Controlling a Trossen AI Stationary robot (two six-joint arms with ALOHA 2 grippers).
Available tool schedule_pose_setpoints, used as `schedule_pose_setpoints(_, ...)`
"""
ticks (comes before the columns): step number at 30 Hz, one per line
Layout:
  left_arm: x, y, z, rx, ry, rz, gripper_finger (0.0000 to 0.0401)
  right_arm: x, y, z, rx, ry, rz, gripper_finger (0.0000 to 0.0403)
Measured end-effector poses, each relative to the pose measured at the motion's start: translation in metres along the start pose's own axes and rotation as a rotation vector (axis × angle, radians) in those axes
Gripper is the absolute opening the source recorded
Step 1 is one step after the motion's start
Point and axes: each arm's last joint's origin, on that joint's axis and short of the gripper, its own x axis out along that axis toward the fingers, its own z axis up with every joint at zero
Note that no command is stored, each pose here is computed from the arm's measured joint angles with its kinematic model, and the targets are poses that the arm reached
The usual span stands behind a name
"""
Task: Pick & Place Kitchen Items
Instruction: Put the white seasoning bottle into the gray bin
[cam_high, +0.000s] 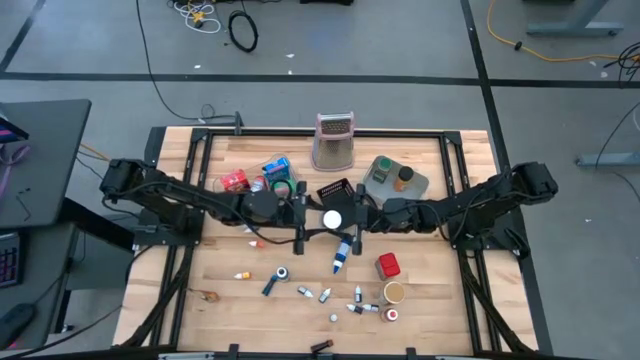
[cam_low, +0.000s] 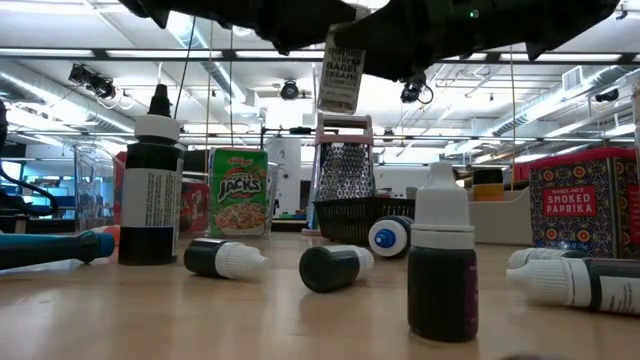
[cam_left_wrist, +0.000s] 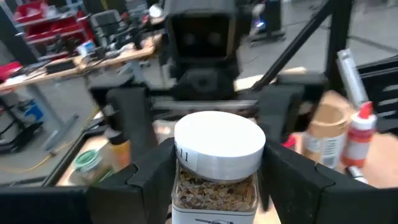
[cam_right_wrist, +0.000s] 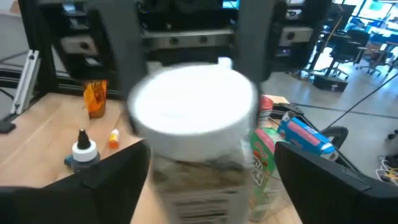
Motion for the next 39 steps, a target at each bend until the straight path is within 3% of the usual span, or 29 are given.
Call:
schedule_pose_setpoints(5, 0.0, -0.001, 0.004, -0.004, -0.038, -0.013, 0.0217, 0.0, -0.001, 0.001, -0.008, -0.007, -0.028, 0.0373)
schedule_pose_setpoints(10, 0.0, -0.001, 0.003, -0.006, -0.034, -0.012, 0.0225, 0.0, 0.0, 0.004, 0.004, -0.04, 0.011, 0.0362)
schedule_pose_setpoints(19, 0.0, -0.001, 0.004, -0.017, -0.041, -0.01, 0.0224, 0.0, 0.002, 0.004, 0.008, -0.047, 0.07, 0.0285)
schedule_pose_setpoints(28, 0.0, -0.001, 0.0, -0.001, -0.003, -0.005, 0.0251, -0.001, 0.0, 0.002, 0.0, -0.017, 0.011, 0.0206)
schedule_pose_setpoints(37, -0.01, -0.005, 0.01, 0.11, 0.009, 0.159, 0.0265, -0.023, -0.009, 0.018, 0.045, 0.032, -0.004, 0.023)
schedule_pose_setpoints(39, -0.016, -0.008, 0.015, 0.135, 0.01, 0.197, 0.0265, -0.034, -0.014, 0.024, 0.056, 0.05, -0.057, 0.0225)
